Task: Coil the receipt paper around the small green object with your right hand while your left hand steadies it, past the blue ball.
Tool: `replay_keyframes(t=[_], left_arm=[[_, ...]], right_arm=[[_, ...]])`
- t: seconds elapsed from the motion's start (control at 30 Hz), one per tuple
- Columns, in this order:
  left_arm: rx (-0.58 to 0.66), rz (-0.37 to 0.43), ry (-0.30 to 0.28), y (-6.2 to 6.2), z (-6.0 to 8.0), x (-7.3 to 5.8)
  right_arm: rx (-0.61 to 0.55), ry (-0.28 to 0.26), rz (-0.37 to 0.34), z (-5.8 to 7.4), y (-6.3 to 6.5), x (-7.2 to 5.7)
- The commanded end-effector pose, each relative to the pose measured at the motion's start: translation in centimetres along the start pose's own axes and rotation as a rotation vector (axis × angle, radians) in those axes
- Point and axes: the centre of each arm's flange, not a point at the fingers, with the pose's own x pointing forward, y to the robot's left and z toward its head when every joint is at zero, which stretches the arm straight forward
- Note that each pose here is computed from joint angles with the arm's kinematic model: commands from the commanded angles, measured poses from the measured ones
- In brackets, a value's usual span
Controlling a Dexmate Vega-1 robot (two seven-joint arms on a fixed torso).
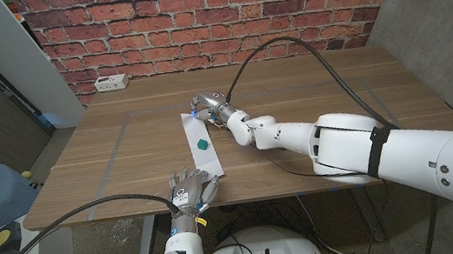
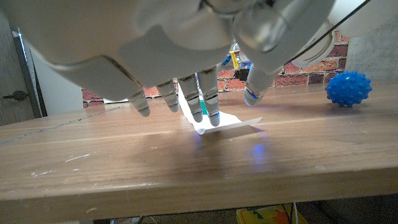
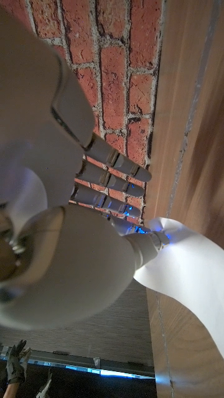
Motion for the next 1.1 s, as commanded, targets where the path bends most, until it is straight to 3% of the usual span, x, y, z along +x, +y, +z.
replay_keyframes(t=[0.03, 0.27, 0.67, 1.1], left_arm=[[0.025, -0.083, 0.048, -0.1, 0.1, 0.8], [0.037, -0.130, 0.074, -0.1, 0.3, 1.3], [0.041, -0.155, 0.079, -0.1, 0.6, 1.9], [0.041, -0.152, 0.071, 0.1, 0.8, 2.5]], right_arm=[[0.007, -0.003, -0.076, -0.6, -0.6, -0.5], [0.005, -0.052, -0.146, -0.5, -1.0, -1.3], [-0.009, -0.233, -0.345, 0.7, -1.8, -4.2], [-0.067, -0.257, -0.305, 1.1, -1.1, -7.4]])
